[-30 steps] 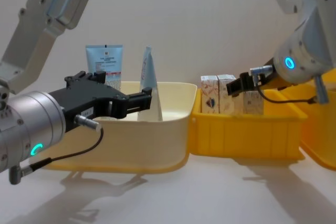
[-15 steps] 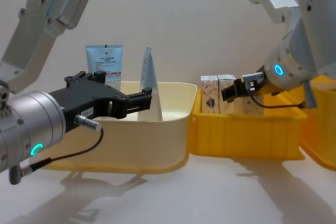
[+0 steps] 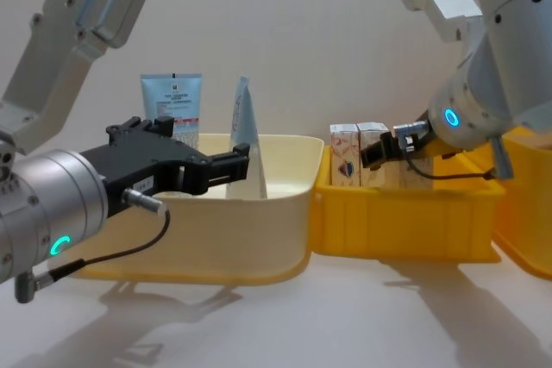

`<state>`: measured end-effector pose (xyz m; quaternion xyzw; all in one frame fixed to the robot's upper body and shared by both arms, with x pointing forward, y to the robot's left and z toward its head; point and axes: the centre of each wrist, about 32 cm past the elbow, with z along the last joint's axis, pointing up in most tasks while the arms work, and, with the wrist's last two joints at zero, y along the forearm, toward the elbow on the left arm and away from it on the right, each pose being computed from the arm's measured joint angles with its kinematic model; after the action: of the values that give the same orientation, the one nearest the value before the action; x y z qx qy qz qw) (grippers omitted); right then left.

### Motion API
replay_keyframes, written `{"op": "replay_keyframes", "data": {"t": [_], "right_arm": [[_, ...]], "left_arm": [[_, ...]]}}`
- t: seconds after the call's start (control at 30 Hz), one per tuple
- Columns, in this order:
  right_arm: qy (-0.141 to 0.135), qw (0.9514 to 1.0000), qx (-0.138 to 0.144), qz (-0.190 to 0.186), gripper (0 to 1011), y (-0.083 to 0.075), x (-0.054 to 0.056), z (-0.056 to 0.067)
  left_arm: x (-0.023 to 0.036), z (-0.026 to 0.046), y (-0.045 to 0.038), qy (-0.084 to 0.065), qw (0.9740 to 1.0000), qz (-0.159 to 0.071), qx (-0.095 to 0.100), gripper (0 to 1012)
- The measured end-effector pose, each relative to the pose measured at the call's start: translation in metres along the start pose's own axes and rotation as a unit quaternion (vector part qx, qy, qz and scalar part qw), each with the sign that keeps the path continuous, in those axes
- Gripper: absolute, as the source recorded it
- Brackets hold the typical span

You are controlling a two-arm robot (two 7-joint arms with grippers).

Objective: Bimanual collaborative sorting of washing and personal care products

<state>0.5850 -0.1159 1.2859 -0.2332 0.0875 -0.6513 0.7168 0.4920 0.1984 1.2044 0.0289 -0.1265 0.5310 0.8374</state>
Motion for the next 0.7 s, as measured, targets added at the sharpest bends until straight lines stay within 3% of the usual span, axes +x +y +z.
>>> {"op": "replay_keyframes", "data": {"t": [0.7], "right_arm": [[-0.002, 1.0000, -0.003, 0.002, 1001, 0.011, -0.003, -0.014]], "left_arm": [[0.0000, 0.0000, 0.0000, 0.000, 1.0000, 0.000, 0.000, 1003]]}}
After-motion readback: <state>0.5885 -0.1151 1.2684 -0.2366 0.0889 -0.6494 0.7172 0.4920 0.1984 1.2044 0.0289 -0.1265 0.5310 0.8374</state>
